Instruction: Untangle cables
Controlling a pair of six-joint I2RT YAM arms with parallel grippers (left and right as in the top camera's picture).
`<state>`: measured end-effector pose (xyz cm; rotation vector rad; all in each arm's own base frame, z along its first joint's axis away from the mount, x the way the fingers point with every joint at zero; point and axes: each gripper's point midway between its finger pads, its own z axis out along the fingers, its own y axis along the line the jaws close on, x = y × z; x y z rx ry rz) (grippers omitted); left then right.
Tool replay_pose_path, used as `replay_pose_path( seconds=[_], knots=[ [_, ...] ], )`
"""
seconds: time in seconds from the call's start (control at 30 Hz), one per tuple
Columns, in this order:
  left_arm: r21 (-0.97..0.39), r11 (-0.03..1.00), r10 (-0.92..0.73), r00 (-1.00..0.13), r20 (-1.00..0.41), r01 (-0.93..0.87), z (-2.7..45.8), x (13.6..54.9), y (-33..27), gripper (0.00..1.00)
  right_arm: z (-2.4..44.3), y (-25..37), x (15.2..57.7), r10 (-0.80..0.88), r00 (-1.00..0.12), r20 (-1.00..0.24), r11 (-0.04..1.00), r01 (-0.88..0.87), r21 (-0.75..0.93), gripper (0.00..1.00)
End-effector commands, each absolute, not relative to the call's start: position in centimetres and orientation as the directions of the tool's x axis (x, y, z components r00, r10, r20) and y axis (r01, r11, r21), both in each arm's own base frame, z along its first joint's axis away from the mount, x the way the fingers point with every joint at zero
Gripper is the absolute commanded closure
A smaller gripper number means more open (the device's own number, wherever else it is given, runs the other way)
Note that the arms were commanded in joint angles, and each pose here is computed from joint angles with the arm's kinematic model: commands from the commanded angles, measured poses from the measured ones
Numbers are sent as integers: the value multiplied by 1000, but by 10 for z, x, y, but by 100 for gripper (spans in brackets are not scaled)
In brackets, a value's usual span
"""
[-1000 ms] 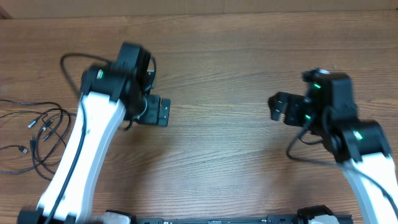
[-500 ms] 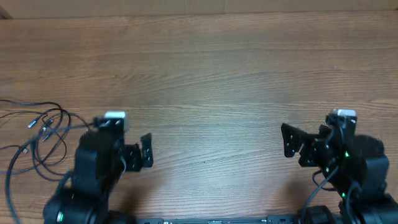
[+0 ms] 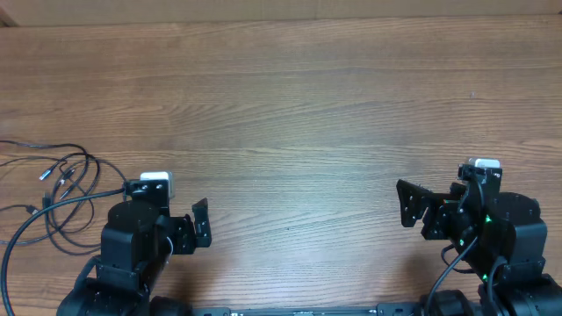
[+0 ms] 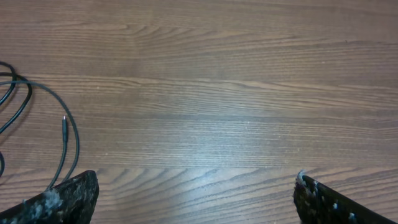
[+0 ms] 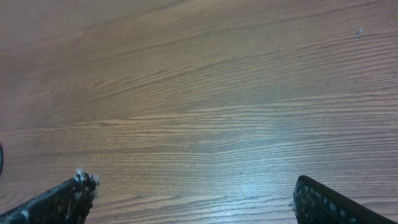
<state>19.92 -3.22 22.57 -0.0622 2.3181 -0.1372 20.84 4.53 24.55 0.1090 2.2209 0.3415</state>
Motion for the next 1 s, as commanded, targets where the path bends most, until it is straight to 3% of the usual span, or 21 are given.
replay_pose_path(
  seconds=[0.0,0.6,0.97],
  knots=[
    [-115,993,-97,-694,-714,-20,220,199,-30,0,244,46,208,193,-628,-754,959,-43,281,0],
    [-115,993,-97,-694,-714,-20,220,199,-30,0,245,45,201,194,-617,-763,958,-47,282,0],
    [-115,993,-97,-694,-714,-20,220,199,-30,0,261,27,187,218,-385,-897,967,-40,253,0]
  ],
)
